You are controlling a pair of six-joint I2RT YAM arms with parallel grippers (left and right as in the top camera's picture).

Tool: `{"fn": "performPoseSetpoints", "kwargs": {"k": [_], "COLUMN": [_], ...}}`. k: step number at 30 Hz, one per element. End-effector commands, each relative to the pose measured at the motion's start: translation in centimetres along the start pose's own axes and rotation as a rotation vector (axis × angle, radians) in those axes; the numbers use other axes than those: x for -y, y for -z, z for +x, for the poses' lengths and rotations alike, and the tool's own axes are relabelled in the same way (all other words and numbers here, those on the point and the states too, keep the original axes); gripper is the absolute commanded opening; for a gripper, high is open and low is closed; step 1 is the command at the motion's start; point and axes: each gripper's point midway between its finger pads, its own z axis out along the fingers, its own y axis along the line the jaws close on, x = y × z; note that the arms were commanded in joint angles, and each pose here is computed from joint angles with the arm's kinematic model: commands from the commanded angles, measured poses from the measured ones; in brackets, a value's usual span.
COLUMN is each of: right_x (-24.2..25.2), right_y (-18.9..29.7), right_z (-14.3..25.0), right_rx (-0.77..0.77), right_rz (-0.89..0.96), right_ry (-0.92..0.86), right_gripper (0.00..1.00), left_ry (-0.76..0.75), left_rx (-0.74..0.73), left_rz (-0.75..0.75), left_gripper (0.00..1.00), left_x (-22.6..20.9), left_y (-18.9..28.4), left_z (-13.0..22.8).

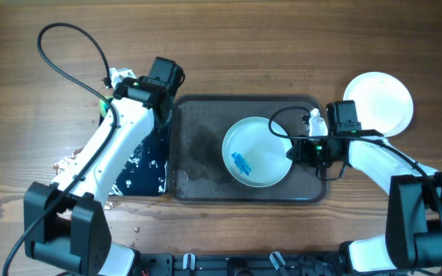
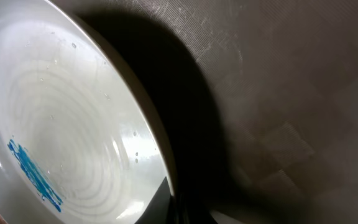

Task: Clean dirty plates on tray and stack at the side
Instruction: 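Grasp the sponge with the left gripper and move it over the plate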

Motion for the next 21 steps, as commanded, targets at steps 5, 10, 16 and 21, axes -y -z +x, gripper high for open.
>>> {"fn": "performPoseSetpoints", "kwargs": {"k": [5, 10, 16, 21], "right_x": [-0.2, -4.6, -3.5, -2.2], "right_y": [0.9, 2.9, 1.4, 1.3], "right_z": [-1.6, -2.8, -0.3, -0.1], "right_rx": [0.042, 0.077, 0.010, 0.028], "right_rz": [0.057, 0.216, 0.392, 0.452], "right_ry": [0.079, 0.333, 0.237, 0.072], "right_gripper": [0.04, 0.04, 0.04, 0.04], "left_ry": [0.009, -0.083, -0.100, -0.111], "left_rx": [-0.140, -0.401, -0.488, -0.525], "left_rz": [0.175, 0.488, 0.600, 0.686], "left_gripper": [0.04, 0.04, 0.04, 0.04], "left_x": [2.9, 7.5, 8.5, 9.6], "left_y": [0.9, 3.7, 5.0, 6.1], "left_z": [2.2, 6.5, 7.6, 8.0]}}
